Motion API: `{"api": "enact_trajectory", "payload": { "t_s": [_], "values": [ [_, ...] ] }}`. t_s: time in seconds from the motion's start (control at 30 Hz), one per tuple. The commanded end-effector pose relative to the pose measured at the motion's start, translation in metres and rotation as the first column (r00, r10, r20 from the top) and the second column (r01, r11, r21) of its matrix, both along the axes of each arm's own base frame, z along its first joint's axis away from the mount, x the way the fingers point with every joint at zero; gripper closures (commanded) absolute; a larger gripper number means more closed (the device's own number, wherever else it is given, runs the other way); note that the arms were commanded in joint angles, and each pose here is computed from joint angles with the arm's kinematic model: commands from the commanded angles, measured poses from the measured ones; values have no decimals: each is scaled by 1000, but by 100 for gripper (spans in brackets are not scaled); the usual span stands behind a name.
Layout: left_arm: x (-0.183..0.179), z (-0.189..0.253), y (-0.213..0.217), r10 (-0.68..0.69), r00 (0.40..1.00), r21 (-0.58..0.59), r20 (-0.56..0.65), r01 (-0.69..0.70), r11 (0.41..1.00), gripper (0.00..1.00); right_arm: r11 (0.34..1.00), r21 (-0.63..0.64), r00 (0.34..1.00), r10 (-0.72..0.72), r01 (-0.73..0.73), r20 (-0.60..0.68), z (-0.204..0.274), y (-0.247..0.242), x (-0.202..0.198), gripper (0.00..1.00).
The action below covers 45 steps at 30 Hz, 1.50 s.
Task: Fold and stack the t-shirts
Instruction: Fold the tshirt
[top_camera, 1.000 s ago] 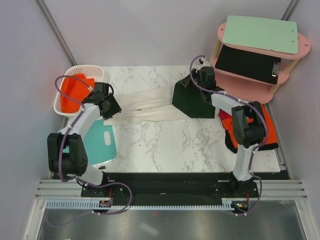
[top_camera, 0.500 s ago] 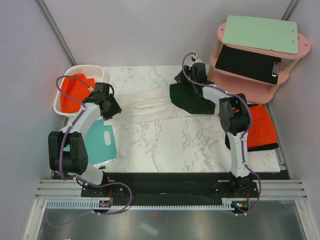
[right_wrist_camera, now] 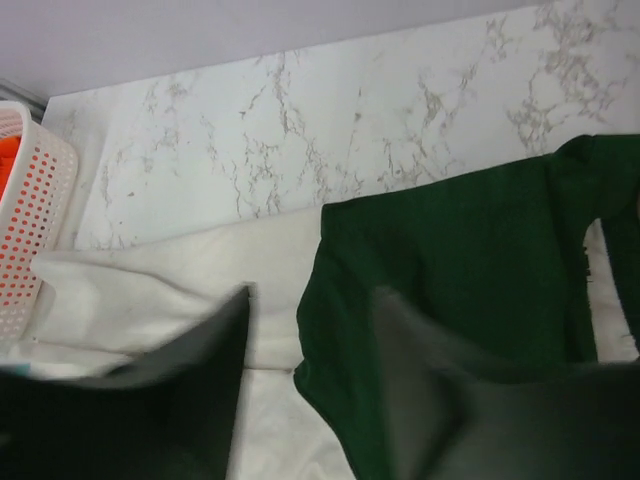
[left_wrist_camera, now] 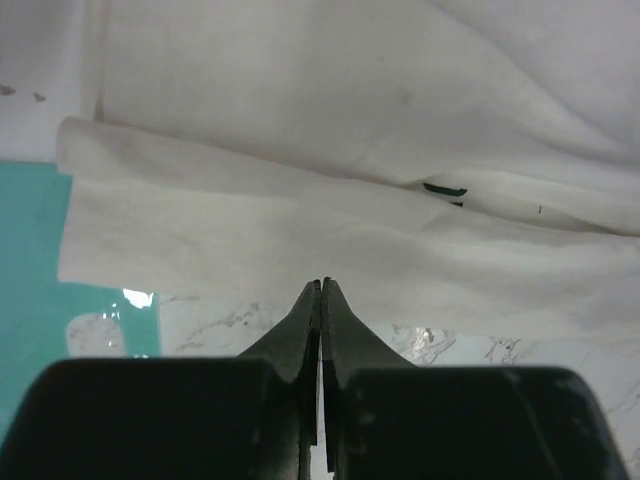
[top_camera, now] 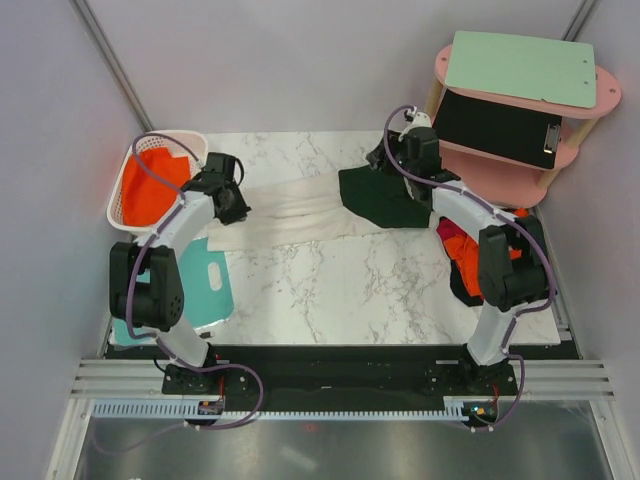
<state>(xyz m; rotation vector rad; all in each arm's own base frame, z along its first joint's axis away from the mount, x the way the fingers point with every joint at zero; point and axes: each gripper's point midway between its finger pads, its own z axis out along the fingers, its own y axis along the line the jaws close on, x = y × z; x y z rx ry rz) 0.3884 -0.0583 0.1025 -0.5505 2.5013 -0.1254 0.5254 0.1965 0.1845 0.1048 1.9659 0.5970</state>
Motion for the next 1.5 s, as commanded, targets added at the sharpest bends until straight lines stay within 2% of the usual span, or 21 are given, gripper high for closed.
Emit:
{"api": "enact_trajectory", "payload": {
  "t_s": [0.0, 0.03, 0.1, 0.3, 0.4, 0.6, 1.0, 1.2, 1.47],
  "values": [
    [35, -8, -1, -20, 1000, 100, 2, 19, 995, 98, 996, -82, 995, -27, 20, -96, -36, -17, -29, 100],
    [46, -2, -1, -17, 1000, 110, 18, 15, 994, 98, 996, -90, 994, -29, 20, -105, -40, -19, -31, 100],
    [50, -19, 5, 0, 999, 154, -37, 6, 988, 98, 992, -120, 986, -48, 29, -160, -61, -23, -36, 100],
    [76, -24, 19, 40, 995, 257, -93, -15, 966, 98, 986, -165, 966, -62, 21, -250, -104, -26, -38, 100],
    [79, -35, 22, 53, 989, 287, -138, -11, 958, 98, 982, -190, 949, -71, 12, -309, -126, -28, -42, 100],
    [72, -55, 27, 56, 973, 319, -225, 19, 948, 98, 967, -255, 934, -103, 13, -341, -147, -36, -36, 100],
    [17, -74, 21, 18, 916, 266, -400, 98, 959, 98, 950, -311, 923, -101, -21, -371, -170, -30, 1, 100],
    [-10, -71, -3, -88, 890, 186, -447, 188, 964, 98, 951, -306, 930, -74, -42, -359, -171, -20, 21, 100],
    [-56, -69, -40, -201, 837, 131, -508, 306, 943, 98, 953, -287, 949, -2, -93, -314, -166, -3, 51, 100]
  ]
}}
